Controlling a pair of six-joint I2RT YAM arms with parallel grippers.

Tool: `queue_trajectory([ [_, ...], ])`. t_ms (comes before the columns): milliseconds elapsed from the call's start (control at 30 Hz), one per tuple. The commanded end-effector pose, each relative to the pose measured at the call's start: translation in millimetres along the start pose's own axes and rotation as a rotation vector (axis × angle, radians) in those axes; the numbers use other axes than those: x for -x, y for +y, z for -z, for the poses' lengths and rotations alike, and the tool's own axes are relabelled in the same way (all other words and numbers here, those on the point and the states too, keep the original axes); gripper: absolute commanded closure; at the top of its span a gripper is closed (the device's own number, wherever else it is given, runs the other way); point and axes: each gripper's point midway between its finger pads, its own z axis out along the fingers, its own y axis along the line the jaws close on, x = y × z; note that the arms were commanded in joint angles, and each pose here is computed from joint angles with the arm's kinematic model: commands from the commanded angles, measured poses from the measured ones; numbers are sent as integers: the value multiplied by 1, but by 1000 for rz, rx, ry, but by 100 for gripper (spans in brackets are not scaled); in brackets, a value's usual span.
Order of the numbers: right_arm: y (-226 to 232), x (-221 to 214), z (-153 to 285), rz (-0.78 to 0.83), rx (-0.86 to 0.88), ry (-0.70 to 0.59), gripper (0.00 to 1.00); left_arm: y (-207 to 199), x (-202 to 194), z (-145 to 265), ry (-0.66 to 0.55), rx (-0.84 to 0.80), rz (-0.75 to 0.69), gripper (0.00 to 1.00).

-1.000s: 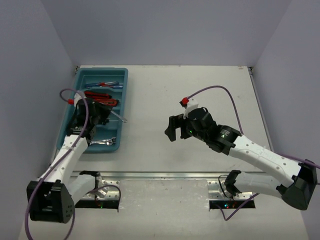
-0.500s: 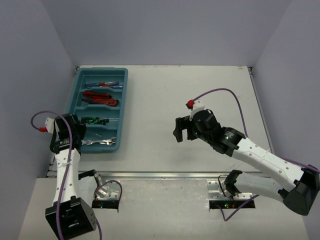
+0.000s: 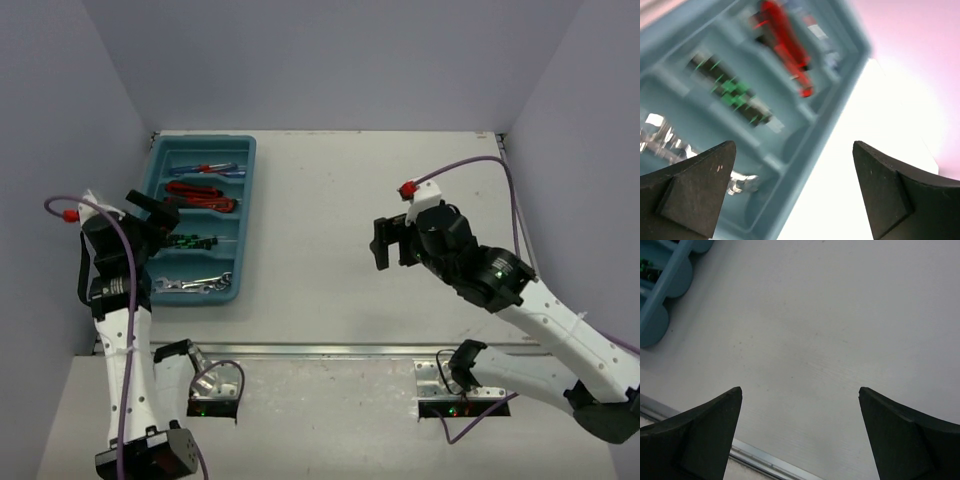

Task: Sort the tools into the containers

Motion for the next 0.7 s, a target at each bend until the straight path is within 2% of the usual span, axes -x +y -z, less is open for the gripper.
queue_trajectory([
  [0, -58, 37, 48, 41, -267, -93, 1, -62, 38, 33, -41, -180, -309, 0],
  [67, -72, 46, 70, 52, -316, -121, 1, -81, 48, 56, -116, -178, -391, 0],
  [133, -77, 63, 99, 29, -294, -190, 1, -100, 66, 86, -208, -217, -462, 0],
  [267, -78, 62, 139, 13, -205, -240, 1, -123, 55, 123, -190, -366, -559, 0],
  [400, -90, 44, 163, -13, -203, -241, 1, -119, 29, 141, -158, -494, -594, 0],
  [500, -97, 27, 172, -27, -199, -237, 1, -106, 18, 146, -179, -534, -597, 0],
  [667, -110, 4, 173, -17, -233, -242, 1, -97, 22, 160, -240, -569, -580, 0],
])
